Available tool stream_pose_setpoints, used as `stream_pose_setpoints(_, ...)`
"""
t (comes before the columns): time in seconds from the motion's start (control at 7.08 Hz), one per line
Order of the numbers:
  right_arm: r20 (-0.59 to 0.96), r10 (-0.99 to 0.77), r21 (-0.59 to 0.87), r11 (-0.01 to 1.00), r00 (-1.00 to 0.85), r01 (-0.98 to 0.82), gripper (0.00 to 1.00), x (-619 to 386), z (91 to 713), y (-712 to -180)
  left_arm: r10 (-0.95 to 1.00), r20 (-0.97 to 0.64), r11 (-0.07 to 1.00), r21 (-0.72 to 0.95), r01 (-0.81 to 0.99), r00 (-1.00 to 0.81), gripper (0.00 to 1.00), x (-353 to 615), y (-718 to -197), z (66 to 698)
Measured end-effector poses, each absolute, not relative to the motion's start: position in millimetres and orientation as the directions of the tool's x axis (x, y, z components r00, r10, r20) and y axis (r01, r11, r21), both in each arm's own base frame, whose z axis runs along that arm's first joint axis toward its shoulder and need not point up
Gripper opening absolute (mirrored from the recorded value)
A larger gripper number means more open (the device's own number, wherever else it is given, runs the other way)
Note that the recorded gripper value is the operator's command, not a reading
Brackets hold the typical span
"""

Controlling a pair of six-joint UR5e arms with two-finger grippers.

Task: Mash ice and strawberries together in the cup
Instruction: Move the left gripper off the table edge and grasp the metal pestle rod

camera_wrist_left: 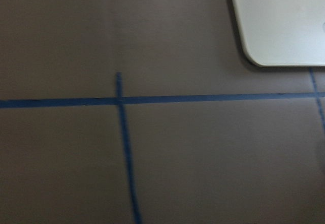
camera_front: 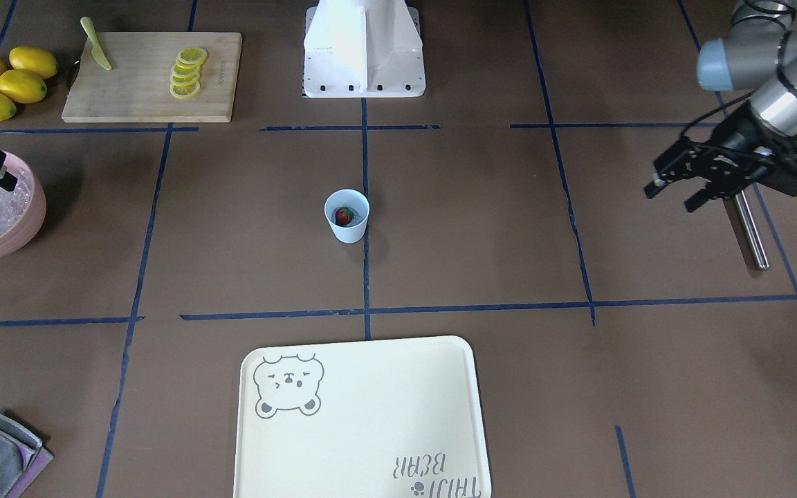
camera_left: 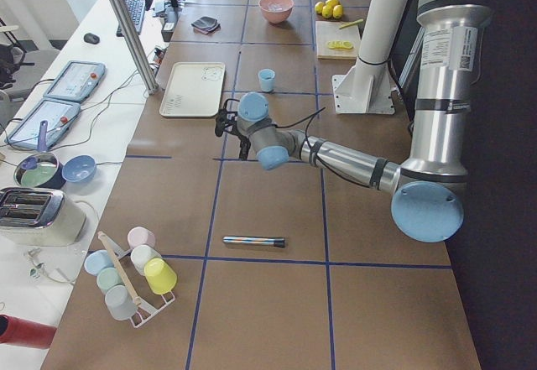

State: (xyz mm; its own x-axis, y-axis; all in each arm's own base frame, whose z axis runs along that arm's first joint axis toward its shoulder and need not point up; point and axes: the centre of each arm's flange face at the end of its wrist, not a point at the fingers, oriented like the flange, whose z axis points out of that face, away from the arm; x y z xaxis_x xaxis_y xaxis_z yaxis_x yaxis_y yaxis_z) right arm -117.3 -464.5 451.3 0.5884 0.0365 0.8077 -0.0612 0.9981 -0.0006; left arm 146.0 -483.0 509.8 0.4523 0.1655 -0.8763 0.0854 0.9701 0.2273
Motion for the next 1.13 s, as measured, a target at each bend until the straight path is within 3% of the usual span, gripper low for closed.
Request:
stream_pose_setpoints(0.28, 0.808, 0.036, 0.000, 0.998, 0.588, -0.061, 1.00, -117, 451, -463, 0.151, -0.825, 0.984, 0.180, 0.000, 0.545, 0.86, 94, -499, 606)
stream_pose_setpoints(0.71, 0.809, 0.034, 0.003, 0.998, 0.587, -0.061, 1.00, -116, 451, -460, 0.054, -0.780, 0.995, -0.013, -0.103, 0.623, 0.83, 95, -522, 646)
stream_pose_setpoints(1.13, 0.809, 0.033, 0.003, 0.998, 0.587, -0.061, 1.00, -115, 451, -458, 0.076, -0.725, 0.984, -0.056, -0.169, 0.685, 0.83, 102, -539, 693)
